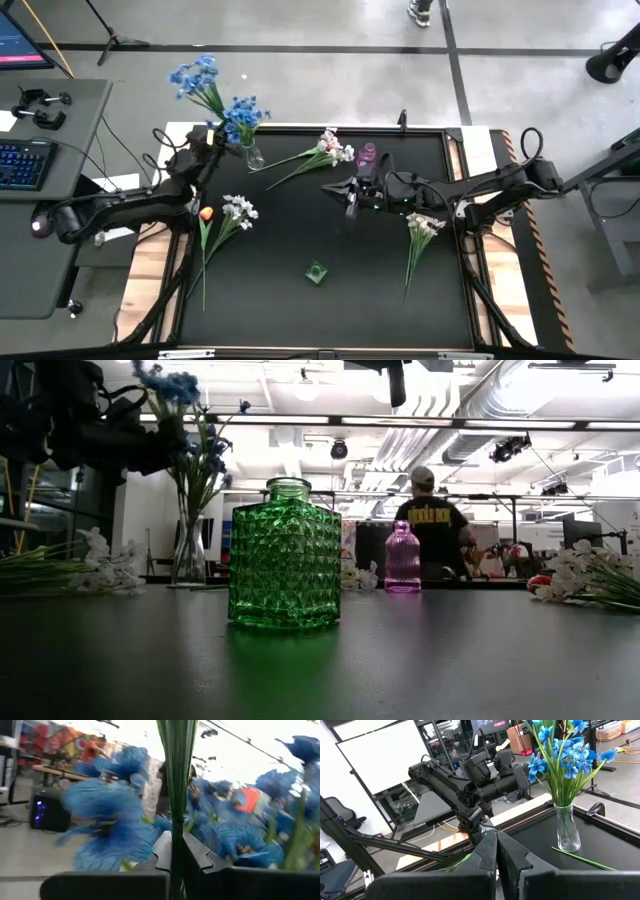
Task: Sort flowers into vase by color
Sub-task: Put the blue flowers into the transparent vase
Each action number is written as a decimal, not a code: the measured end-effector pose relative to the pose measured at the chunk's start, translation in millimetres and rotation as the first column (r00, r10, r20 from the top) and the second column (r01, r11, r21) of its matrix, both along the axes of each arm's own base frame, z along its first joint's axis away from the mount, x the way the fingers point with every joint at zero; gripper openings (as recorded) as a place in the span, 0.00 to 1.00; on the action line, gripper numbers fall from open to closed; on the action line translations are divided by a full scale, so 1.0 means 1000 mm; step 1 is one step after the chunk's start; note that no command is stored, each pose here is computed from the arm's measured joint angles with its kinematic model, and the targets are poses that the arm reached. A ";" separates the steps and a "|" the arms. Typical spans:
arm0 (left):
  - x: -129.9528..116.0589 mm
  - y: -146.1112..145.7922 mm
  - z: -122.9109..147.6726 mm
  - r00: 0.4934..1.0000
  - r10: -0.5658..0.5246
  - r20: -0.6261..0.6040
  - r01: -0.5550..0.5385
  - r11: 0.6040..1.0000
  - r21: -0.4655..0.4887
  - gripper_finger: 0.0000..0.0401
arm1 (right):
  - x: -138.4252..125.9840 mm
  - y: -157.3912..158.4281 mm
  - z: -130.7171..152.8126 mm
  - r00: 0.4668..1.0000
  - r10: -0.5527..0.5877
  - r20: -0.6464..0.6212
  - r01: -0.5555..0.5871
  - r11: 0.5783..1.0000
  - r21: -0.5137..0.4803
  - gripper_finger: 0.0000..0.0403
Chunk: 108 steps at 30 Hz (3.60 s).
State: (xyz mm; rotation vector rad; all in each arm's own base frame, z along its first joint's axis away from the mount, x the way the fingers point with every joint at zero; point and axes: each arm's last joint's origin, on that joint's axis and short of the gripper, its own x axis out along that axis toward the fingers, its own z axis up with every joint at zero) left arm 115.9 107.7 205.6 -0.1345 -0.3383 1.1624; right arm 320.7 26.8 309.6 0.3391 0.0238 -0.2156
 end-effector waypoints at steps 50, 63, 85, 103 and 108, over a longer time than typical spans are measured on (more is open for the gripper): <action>0.021 0.007 -0.030 0.968 -0.041 -0.247 0.026 0.998 -0.060 0.21 | 0.000 0.000 0.001 1.000 -0.003 0.003 0.003 0.999 -0.039 0.00; 0.018 0.001 -0.028 0.953 -0.148 -0.266 0.127 0.987 -0.096 0.43 | 0.000 -0.001 0.006 0.999 -0.019 0.050 0.020 0.999 -0.033 0.10; -0.008 -0.015 -0.005 0.944 -0.065 -0.325 0.068 0.998 -0.001 0.47 | 0.000 -0.001 0.006 0.998 -0.020 0.054 0.021 1.000 -0.015 0.23; -0.012 -0.018 -0.012 0.929 -0.082 -0.361 0.064 0.996 -0.062 0.47 | 0.002 -0.006 0.003 0.997 -0.041 0.067 0.035 0.995 0.096 0.23; -0.013 -0.019 -0.009 0.935 -0.076 -0.346 0.063 0.997 -0.049 0.47 | 0.024 -0.026 -0.016 0.997 -0.069 0.026 0.064 0.984 0.168 0.23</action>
